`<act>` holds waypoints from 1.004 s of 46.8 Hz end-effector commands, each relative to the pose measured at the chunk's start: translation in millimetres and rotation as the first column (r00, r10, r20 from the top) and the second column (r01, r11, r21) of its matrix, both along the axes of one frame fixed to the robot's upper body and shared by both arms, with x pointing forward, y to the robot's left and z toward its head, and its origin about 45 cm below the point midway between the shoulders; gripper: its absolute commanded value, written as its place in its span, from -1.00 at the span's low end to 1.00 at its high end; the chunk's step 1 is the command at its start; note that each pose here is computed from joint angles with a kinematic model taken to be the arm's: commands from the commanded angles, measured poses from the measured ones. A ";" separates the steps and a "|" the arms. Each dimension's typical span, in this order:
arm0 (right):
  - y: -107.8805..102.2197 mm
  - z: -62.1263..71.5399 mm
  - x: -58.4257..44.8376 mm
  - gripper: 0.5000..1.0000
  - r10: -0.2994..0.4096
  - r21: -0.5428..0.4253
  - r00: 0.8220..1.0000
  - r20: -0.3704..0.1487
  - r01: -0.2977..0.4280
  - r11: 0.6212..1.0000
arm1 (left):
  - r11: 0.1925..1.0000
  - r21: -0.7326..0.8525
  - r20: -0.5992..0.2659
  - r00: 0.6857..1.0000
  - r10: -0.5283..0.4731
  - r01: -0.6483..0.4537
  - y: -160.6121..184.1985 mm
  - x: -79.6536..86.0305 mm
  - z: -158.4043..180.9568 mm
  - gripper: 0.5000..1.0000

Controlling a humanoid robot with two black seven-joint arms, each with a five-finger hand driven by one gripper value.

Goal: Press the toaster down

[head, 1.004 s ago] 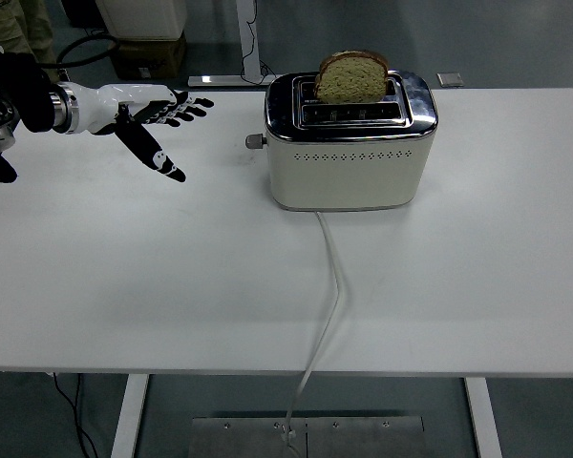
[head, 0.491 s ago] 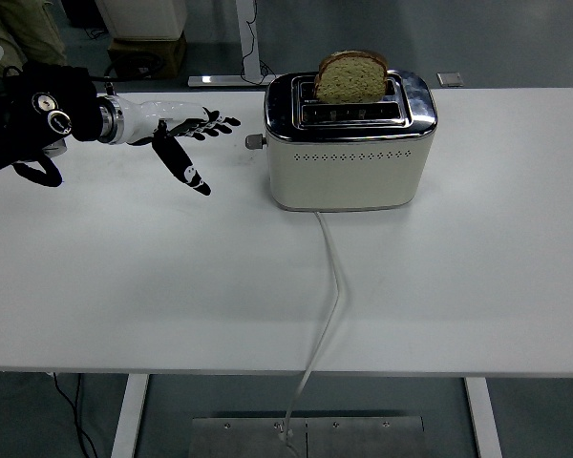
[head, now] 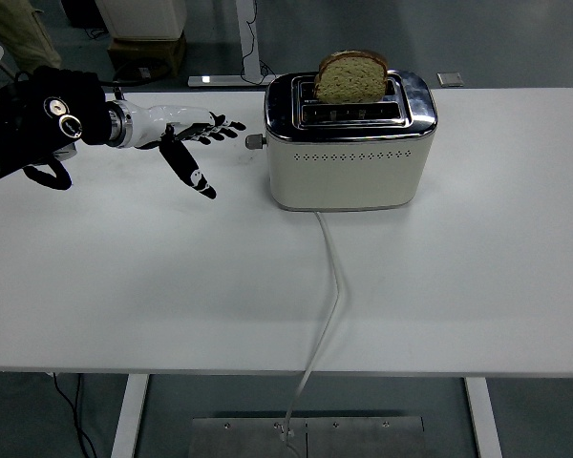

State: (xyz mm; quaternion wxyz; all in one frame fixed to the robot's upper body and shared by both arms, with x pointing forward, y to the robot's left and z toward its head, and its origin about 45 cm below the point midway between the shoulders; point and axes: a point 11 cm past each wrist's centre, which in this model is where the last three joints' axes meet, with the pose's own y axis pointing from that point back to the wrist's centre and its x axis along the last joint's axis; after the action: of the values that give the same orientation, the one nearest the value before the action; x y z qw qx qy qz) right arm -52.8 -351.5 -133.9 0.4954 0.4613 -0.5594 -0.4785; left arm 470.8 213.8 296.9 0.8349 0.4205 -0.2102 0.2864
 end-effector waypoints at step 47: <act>-0.4 0.2 -3.2 0.99 0.000 -0.002 1.000 -0.007 0.000 1.000 | 1.000 -0.005 -0.058 0.998 0.027 -0.027 -8.0 -1.3 -39.7 1.00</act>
State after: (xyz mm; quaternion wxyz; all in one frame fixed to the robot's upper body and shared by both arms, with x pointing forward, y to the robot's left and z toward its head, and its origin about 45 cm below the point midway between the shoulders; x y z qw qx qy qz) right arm -55.9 -351.9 -133.7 0.4976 0.4593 -0.5583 -0.4794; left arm 469.7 206.7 258.4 0.8374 0.4293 -0.1799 0.2865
